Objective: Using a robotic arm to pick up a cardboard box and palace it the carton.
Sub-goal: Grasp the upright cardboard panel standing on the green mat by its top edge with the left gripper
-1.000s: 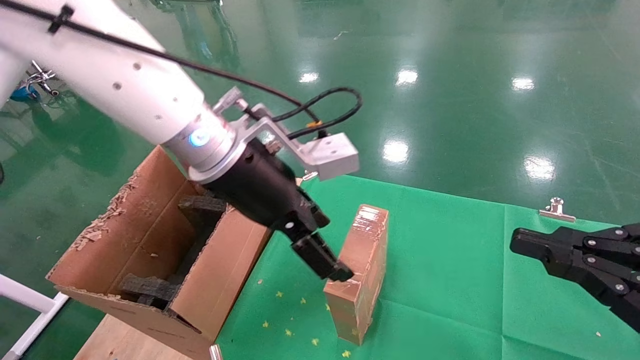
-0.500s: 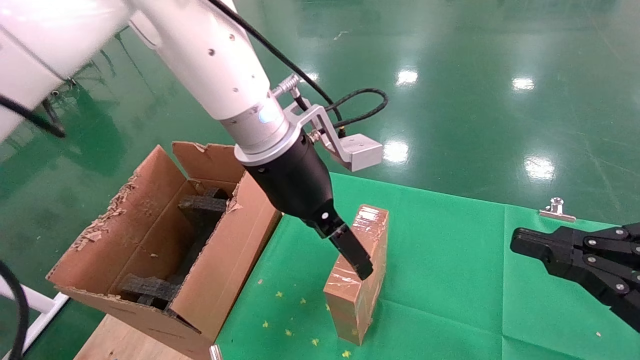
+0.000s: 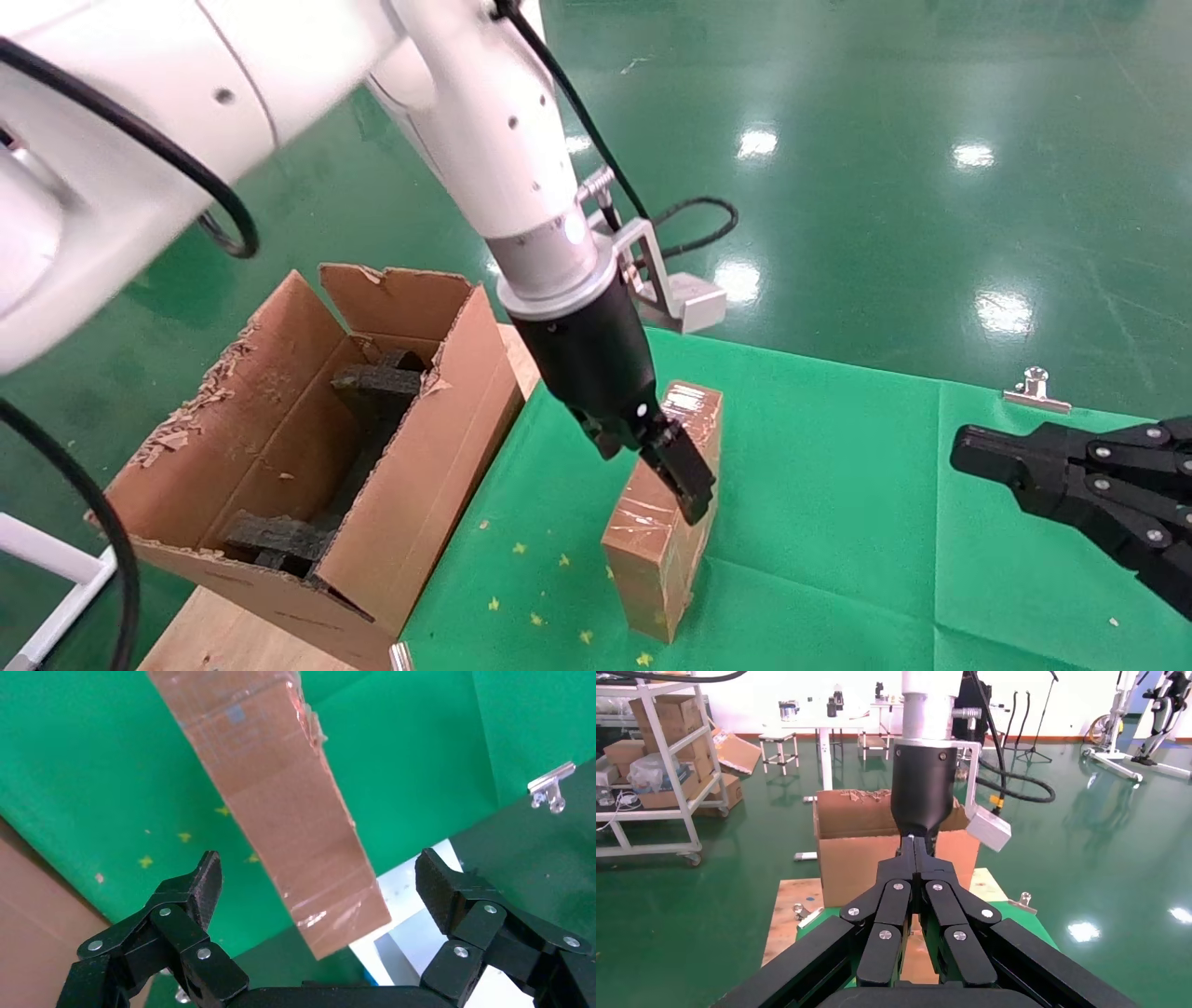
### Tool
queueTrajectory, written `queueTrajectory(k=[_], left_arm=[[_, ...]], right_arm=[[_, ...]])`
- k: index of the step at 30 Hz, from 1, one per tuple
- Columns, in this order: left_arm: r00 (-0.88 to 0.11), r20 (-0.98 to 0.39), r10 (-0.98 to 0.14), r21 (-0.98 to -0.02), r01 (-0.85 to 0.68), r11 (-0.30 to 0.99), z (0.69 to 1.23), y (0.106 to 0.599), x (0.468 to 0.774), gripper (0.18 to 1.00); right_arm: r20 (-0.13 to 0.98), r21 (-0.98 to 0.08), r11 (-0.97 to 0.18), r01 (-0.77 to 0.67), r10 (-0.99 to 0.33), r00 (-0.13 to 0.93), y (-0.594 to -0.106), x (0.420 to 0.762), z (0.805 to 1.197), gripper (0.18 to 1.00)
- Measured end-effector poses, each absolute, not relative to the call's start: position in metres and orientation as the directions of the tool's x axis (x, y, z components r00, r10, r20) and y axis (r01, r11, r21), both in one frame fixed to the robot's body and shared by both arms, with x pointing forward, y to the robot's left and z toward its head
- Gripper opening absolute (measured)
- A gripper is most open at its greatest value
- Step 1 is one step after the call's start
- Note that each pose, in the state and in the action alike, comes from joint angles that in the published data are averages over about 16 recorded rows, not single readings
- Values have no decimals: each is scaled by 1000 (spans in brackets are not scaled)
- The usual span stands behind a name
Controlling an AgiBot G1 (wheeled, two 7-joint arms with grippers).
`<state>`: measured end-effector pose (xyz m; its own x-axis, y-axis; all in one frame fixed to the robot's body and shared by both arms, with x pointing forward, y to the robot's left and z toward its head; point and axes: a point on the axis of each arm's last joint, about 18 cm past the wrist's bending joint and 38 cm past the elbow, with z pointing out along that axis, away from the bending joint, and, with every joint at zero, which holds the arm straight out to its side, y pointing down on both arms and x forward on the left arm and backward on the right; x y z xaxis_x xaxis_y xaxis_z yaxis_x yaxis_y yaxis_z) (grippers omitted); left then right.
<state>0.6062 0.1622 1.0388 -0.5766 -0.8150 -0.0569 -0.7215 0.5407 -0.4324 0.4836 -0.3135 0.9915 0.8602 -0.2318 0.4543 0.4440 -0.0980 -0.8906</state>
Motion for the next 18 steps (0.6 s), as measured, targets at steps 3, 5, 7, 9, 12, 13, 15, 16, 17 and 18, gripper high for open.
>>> queueTrajectory(k=[3, 5, 7, 9, 12, 13, 15, 16, 17, 18], left_arm=[[-566, -59, -822, -428, -730, 533, 1035, 160, 609, 1001], [-561, -58, -826, -427, -734, 529, 1032, 159, 611, 1001], [-557, -58, -828, -425, -737, 525, 1030, 158, 613, 1001], [-554, -58, -831, -425, -739, 522, 1028, 157, 614, 1001], [-550, -59, -833, -424, -742, 520, 1026, 156, 615, 1001], [-549, -59, -834, -424, -742, 519, 1025, 156, 615, 1001], [-548, -60, -835, -424, -743, 518, 1024, 155, 615, 1001], [-547, -60, -835, -424, -743, 518, 1024, 155, 616, 1001], [-547, -61, -835, -424, -743, 518, 1024, 155, 616, 1001], [-547, -61, -835, -424, -743, 518, 1024, 155, 616, 1001]], right_arm=[[454, -891, -98, 444, -232, 860, -313, 484, 991, 191], [454, -891, -98, 444, -232, 860, -313, 484, 991, 191], [454, -891, -98, 444, -232, 860, -313, 484, 991, 191], [454, -891, -98, 444, -232, 860, -313, 484, 991, 191], [454, -891, -98, 444, -232, 860, -314, 484, 991, 193], [454, -891, -98, 444, -232, 860, -314, 484, 991, 194], [454, -891, -98, 444, -232, 860, -314, 484, 991, 198], [454, -891, -98, 444, -232, 860, -314, 484, 991, 199], [454, -891, -98, 444, -232, 860, -314, 484, 991, 201], [454, -891, -98, 444, -232, 860, -314, 484, 991, 206]])
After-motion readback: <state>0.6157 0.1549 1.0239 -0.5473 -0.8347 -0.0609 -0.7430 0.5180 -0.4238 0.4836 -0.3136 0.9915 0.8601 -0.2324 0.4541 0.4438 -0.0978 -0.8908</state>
